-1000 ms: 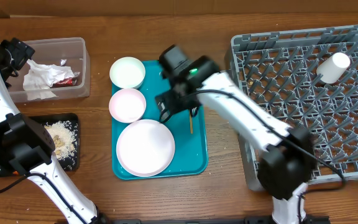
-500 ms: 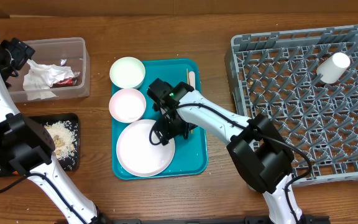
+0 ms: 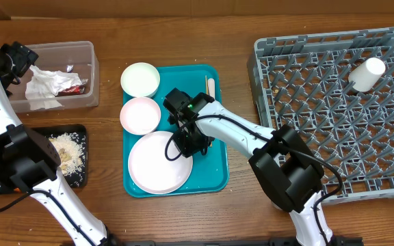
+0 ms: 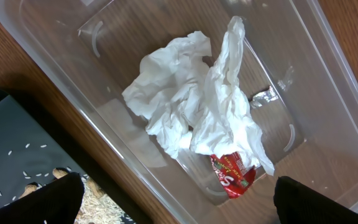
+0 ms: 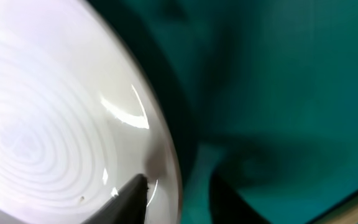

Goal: Sort waste into correct bins and load items into the dishwasher rack
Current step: 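Reach the right gripper to the white plate and grip its rim, then lift the white plate and carry it to the back of the dish rack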

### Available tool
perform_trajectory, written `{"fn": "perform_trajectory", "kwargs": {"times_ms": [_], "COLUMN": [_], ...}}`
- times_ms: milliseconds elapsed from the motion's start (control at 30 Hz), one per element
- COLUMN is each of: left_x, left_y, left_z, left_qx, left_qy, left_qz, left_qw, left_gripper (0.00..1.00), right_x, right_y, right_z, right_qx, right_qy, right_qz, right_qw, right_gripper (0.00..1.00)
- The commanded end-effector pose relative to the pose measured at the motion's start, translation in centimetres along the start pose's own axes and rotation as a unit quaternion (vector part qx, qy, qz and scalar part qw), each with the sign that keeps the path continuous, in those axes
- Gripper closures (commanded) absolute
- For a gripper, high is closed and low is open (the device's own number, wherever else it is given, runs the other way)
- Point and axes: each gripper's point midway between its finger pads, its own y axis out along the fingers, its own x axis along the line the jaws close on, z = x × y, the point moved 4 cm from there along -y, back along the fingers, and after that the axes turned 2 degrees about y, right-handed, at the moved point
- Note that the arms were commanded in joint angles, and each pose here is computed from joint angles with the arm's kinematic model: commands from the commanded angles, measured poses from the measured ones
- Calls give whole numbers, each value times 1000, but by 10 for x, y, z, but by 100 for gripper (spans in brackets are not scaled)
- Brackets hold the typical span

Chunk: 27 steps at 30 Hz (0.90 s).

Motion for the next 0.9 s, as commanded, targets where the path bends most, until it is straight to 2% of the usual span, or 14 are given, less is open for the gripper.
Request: {"fn": "perform_trajectory", "kwargs": {"times_ms": [0,33,67,300,567,733,833,867], "left_x": [-1,-1,-1,-1,-1,-1,-1,-1], "left_y": [-5,-5,-5,-5,-5,-5,-5,-5], "left_z": [0,0,0,0,0,0,0,0], "left_qx": [-8,-8,-8,-7,-7,-8,-7,-7], "left_qy": [0,0,0,0,0,0,0,0], "left_qz": [-2,-2,-2,-2,-2,-2,-2,-2], "left_qw": [1000,1000,1000,1000,1000,1000,1000,1000], "left_gripper": [0,0,0,0,0,0,0,0], "right_x": [-4,-4,-5,-13,-31,-70,-109,-130], "right_y": [0,-2,-6,-43,-107,-159,-192,-206], "right_z": [1,1,0,-1,-1,-4,1,5], "right_qx": [7,7,8,29,34,-11,-45,-65], "right_qy": [33,36,38,58,69,119,178,217], "right_qz": [-3,-6,-8,-1,19,42,70,98], "right_qw": [999,999,999,998,997,992,981,969], "right_gripper": [86,89,96,96,96,96,96,96]}}
